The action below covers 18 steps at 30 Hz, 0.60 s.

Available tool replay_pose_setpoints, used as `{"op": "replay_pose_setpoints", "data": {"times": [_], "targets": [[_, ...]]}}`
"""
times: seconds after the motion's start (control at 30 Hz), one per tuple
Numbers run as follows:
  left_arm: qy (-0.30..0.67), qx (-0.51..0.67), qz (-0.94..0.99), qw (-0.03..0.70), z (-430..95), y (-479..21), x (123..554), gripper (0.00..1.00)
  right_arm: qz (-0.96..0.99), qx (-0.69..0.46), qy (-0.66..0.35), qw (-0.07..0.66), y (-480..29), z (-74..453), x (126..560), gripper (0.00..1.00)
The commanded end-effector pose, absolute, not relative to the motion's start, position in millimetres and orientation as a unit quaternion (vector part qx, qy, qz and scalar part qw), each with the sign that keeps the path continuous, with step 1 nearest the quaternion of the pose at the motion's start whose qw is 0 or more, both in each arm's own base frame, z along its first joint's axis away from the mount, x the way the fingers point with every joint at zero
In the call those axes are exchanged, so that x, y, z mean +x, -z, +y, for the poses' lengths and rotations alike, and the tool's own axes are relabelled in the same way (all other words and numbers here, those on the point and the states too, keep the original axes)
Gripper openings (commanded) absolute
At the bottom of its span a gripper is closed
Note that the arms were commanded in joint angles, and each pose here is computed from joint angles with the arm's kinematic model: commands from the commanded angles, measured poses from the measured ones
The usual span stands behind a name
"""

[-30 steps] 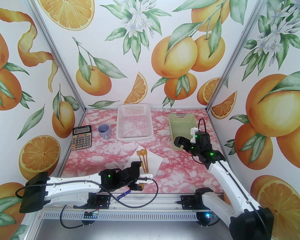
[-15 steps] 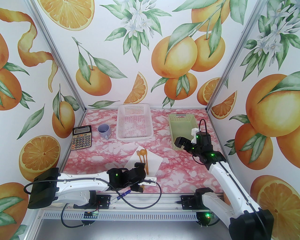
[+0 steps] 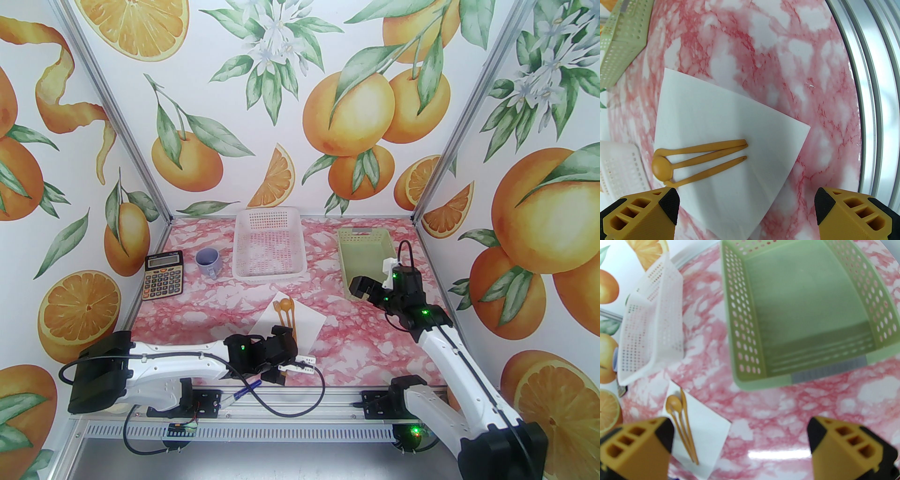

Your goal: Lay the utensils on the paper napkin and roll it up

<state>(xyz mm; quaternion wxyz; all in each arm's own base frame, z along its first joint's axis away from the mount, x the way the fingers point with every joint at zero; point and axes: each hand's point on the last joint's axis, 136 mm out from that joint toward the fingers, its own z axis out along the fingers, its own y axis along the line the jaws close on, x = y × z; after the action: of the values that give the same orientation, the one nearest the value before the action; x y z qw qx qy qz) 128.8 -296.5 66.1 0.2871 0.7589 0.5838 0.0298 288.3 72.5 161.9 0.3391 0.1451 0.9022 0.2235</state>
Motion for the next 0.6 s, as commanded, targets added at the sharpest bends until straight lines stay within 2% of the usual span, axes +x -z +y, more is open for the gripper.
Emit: {"op": "replay_pose_setpoints", "data": {"times": [0.0,0.57], "targets": [[-0.03,0.764,0.574,0.292,-306,-72,130,1.0,0.9,0.143,-0.22,0.349,-162,70,290,1.0],[-0.03,0.779,0.555,0.288,-326,-53,133,1.0,0.9,0.14,-0.224,0.348,-162,72,290,1.0]]}}
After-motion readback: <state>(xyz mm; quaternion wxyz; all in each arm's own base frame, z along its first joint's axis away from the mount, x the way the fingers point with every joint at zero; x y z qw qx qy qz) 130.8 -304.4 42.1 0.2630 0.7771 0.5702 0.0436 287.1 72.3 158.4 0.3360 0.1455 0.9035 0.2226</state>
